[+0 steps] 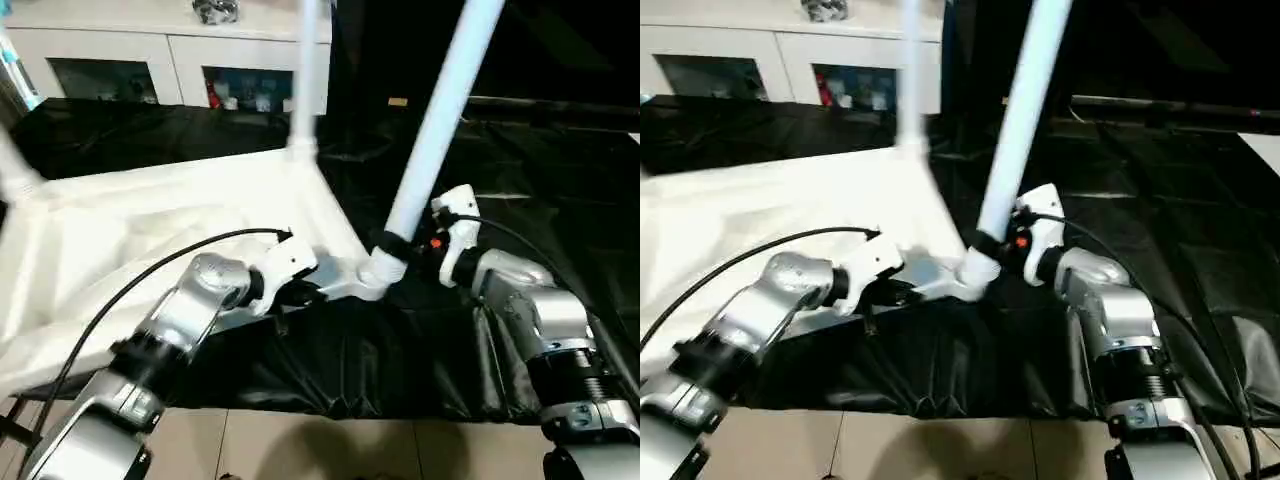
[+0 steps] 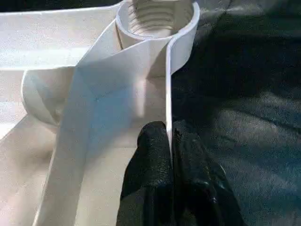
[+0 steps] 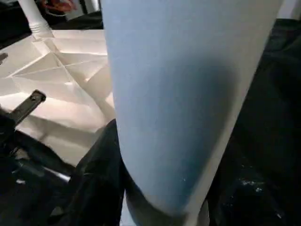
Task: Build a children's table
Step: Rotate table base, then insert table leg to table base
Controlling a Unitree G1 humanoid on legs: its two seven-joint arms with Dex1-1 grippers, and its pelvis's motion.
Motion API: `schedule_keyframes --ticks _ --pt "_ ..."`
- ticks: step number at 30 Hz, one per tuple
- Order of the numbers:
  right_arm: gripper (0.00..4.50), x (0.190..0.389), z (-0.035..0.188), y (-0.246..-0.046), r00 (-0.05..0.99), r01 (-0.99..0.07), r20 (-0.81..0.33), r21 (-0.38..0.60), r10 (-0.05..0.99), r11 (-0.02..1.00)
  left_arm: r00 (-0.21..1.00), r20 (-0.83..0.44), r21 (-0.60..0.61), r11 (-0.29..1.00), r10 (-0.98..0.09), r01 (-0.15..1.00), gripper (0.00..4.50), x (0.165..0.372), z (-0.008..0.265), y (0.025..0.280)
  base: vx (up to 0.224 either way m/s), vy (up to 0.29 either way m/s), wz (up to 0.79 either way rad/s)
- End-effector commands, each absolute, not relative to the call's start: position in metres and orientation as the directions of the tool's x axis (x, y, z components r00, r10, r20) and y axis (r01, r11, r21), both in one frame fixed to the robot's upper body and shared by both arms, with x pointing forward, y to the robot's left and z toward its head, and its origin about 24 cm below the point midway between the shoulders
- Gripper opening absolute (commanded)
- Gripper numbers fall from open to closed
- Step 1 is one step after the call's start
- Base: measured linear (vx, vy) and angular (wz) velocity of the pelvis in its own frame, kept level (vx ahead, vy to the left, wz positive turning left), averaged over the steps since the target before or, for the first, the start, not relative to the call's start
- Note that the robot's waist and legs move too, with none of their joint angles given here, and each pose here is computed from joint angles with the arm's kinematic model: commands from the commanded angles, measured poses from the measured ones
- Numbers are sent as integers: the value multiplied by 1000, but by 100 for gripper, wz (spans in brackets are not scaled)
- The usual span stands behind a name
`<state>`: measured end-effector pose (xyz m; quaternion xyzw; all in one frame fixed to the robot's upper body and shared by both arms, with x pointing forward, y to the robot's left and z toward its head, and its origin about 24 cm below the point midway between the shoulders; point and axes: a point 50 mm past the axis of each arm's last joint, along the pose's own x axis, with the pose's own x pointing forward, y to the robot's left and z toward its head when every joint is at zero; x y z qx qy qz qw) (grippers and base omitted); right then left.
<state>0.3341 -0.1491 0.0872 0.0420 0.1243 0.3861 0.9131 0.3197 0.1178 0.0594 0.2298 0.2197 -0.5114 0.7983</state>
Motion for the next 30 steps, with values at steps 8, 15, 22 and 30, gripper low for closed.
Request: schedule_keyframes --ticks 8,15,22,30 --pt "189 336 81 -135 628 -736 -205 159 751 658 391 -548 237 311 -740 920 0 308 61 112 0 0 0" --pt "189 338 83 -130 615 -749 -201 152 762 645 417 -530 167 392 -738 905 60 309 58 118 0 0 0" --pt "189 337 82 -127 600 -763 -205 145 774 630 405 -594 169 384 -695 908 78 307 53 131 0 0 0" --pt "189 341 82 -126 598 -766 -203 140 775 627 413 -597 152 408 -688 900 28 308 49 137 0 0 0"
